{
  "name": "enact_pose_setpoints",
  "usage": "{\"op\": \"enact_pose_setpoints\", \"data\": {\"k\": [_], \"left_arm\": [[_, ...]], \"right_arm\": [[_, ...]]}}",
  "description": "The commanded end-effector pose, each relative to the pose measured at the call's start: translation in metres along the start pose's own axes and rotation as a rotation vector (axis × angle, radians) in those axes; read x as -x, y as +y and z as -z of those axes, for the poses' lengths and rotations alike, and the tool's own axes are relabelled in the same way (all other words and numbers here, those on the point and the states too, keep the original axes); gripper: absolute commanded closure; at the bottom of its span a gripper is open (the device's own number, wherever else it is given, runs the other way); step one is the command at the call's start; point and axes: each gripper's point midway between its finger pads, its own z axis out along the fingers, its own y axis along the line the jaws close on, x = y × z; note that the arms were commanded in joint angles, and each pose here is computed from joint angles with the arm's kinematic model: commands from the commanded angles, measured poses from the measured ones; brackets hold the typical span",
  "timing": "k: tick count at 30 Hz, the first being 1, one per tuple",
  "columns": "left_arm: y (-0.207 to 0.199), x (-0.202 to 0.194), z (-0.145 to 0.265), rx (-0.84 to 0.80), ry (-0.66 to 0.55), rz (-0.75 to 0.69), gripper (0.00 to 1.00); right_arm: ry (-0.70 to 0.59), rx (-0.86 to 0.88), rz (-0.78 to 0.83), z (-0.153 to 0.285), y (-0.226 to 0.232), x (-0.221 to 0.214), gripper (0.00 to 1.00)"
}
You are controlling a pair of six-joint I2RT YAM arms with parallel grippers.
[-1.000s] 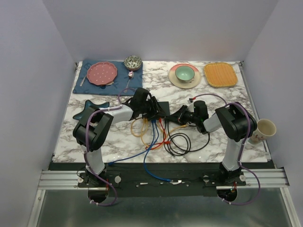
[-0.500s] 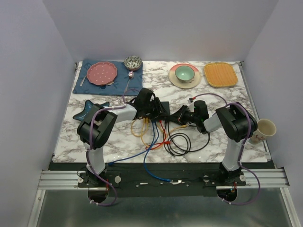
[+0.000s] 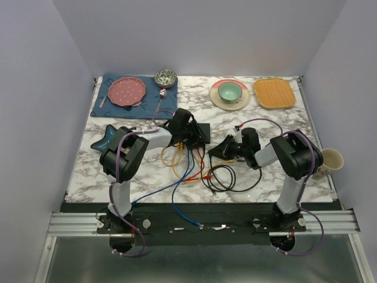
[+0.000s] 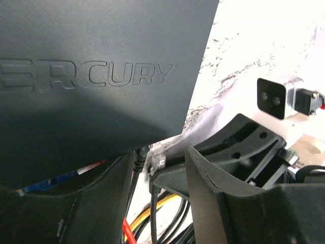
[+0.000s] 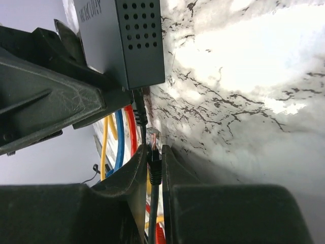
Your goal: Pull the plug from the switch port
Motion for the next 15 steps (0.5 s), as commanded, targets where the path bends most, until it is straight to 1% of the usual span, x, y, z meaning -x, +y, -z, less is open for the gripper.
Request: {"op": "enact_pose_setpoints", "data": {"k": [1, 5, 8, 9, 10, 12, 13, 15], "left_arm": [[0.034, 0.014, -0.011, 0.114, -0.062, 0.035, 0.42], [0.025, 0.017, -0.003, 0.081, -0.084, 0.021, 0.42], [0.014, 0.025, 0.014, 0.048, -0.13, -0.015, 0.42], [0.005, 0.033, 0.025, 0.023, -0.159, -0.022, 0.42], [0.005, 0.034, 0.03, 0.02, -0.17, -0.025, 0.42], [-0.004, 0.041, 0.045, -0.003, -0.205, -0.042, 0.42], [-0.001, 0.042, 0.049, 0.002, -0.211, -0.039, 0.42], [-0.005, 0.044, 0.058, -0.01, -0.232, -0.048, 0.41]], "right_arm": [[0.048, -0.025, 0.005, 0.006, -0.01, -0.02, 0.99], [-0.025, -0.034, 0.047, 0.016, 0.002, -0.008, 0.99], [-0.123, -0.103, 0.085, 0.033, 0.008, 0.012, 0.99], [-0.185, -0.163, 0.125, 0.038, 0.003, 0.026, 0.99], [-0.167, -0.278, 0.099, 0.048, -0.014, 0.02, 0.99], [-0.229, -0.37, 0.178, 0.063, -0.008, 0.041, 0.99], [-0.261, -0.481, 0.17, 0.075, -0.026, 0.044, 0.99], [-0.306, -0.535, 0.191, 0.089, -0.029, 0.051, 0.99]]}}
